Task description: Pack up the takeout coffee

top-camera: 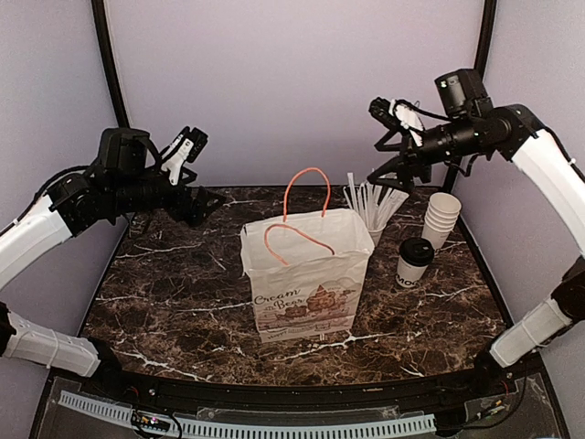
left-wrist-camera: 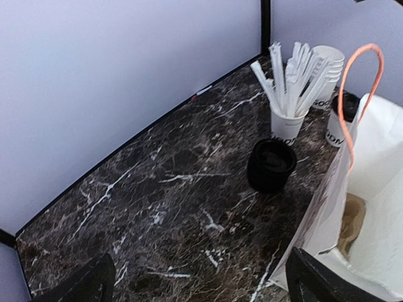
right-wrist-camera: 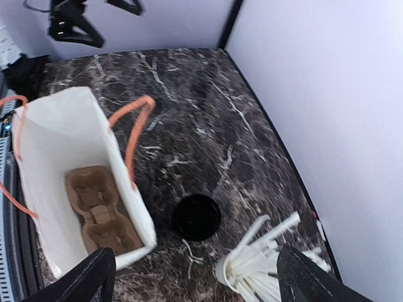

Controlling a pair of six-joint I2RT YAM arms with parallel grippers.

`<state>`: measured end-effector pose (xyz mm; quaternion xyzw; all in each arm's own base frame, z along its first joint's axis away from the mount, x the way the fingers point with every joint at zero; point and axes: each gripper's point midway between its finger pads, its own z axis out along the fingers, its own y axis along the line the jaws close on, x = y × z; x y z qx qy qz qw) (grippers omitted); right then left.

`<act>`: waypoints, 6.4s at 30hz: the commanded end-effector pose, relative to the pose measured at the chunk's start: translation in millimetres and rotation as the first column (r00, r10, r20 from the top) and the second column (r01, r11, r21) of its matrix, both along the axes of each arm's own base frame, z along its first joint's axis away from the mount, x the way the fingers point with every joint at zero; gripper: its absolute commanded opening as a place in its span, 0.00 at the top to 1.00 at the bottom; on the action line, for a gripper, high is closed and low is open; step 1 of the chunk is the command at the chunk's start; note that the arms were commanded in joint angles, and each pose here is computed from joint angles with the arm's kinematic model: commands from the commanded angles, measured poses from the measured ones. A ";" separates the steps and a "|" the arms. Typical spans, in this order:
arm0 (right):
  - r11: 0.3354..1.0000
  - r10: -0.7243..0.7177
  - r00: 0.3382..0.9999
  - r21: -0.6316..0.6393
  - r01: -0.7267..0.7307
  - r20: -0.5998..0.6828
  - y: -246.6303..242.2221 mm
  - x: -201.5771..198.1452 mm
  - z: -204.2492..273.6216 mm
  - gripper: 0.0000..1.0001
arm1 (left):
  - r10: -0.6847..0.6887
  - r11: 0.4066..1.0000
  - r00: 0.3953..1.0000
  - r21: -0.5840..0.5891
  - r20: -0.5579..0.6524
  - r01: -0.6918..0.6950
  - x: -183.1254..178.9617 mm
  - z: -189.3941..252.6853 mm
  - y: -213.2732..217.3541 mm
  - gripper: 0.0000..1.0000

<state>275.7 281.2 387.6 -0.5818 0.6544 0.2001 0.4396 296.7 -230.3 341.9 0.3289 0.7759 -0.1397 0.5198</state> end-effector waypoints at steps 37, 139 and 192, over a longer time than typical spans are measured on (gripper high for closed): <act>0.759 -0.334 0.906 -0.644 0.094 -0.261 -173.2 46.4 -226.6 0.05 | 0.184 0.970 0.983 -0.163 0.014 -0.179 37.3 -65.7 77.3 0.09; 0.986 0.167 0.986 -0.003 -0.167 -0.004 -4.9 -66.6 24.8 0.25 | -0.435 0.897 0.883 -0.171 -0.175 0.408 -18.3 -5.6 -100.3 0.24; 0.557 0.473 0.881 -0.774 -0.303 -0.005 34.3 -151.5 -187.9 0.31 | -0.313 0.897 0.865 -0.420 -0.392 0.134 62.9 -119.9 -82.6 0.25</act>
